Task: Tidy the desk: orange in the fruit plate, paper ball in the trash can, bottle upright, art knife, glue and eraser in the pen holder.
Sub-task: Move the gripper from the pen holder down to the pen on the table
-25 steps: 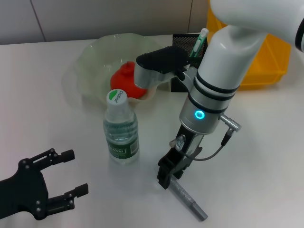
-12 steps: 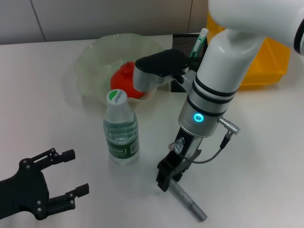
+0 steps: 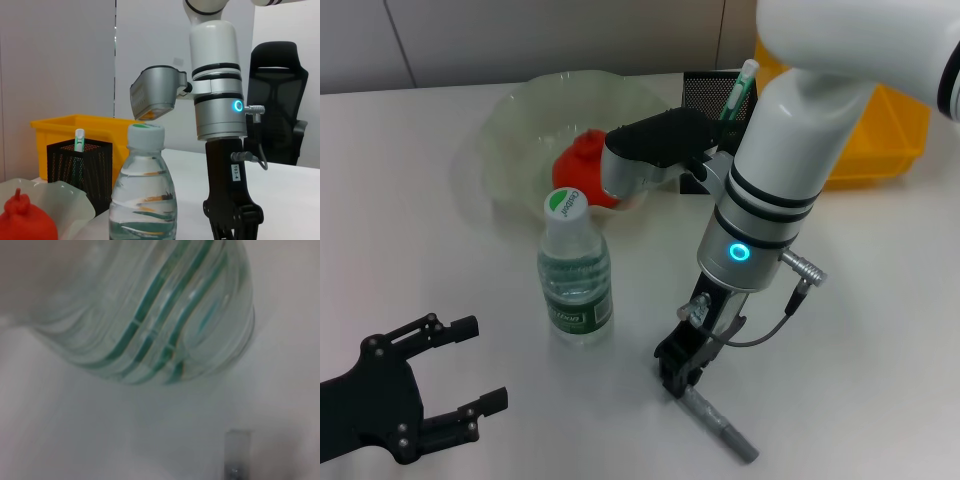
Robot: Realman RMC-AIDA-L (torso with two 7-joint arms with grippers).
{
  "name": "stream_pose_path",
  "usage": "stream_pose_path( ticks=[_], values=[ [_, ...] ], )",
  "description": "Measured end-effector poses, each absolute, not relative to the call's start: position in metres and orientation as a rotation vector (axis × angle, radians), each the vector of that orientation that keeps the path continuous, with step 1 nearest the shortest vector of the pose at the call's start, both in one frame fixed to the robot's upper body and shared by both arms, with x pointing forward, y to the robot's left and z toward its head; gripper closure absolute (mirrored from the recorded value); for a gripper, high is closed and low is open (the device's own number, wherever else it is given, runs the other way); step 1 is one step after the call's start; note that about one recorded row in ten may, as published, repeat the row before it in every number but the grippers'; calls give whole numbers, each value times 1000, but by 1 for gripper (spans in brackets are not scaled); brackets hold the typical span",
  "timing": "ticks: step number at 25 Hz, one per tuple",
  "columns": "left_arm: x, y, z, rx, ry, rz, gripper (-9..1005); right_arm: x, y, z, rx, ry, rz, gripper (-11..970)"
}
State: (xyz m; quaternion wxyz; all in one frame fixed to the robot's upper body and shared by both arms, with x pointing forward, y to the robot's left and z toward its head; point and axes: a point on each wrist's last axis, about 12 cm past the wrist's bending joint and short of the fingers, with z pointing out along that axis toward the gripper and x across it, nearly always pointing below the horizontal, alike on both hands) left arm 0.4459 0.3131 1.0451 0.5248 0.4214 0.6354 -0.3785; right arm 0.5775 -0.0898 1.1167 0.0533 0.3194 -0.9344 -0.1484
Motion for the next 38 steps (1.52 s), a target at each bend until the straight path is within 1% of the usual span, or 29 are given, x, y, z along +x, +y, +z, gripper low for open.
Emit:
stream_pose_path(
  ticks=[4,10,15,17,22,27,34,38],
  values=[
    [446,313,1045,1008,1520,-905,197,577,-90,1116,966,-2840,-457,796],
    [446,313,1045,1006,1522,-905,197,577,-91,1118,964,-2837,-474,819],
    [446,313,1044,1004,1524,-906,197,577,-93,1131,988,-2845,-524,834],
    [446,313,1044,1002,1524,-905,197,581,-101,1136,957,-2869,-545,839],
    [446,313,1044,1000,1526,-904,197,581,-104,1137,965,-2865,-529,842],
    [447,311,1044,1003,1524,-905,197,578,-97,1136,1016,-2844,-488,780],
    [447,311,1044,1002,1524,-904,197,579,-94,1131,1011,-2848,-454,590],
    [447,311,1044,1001,1525,-903,197,580,-92,1129,1018,-2854,-451,591]
  ],
)
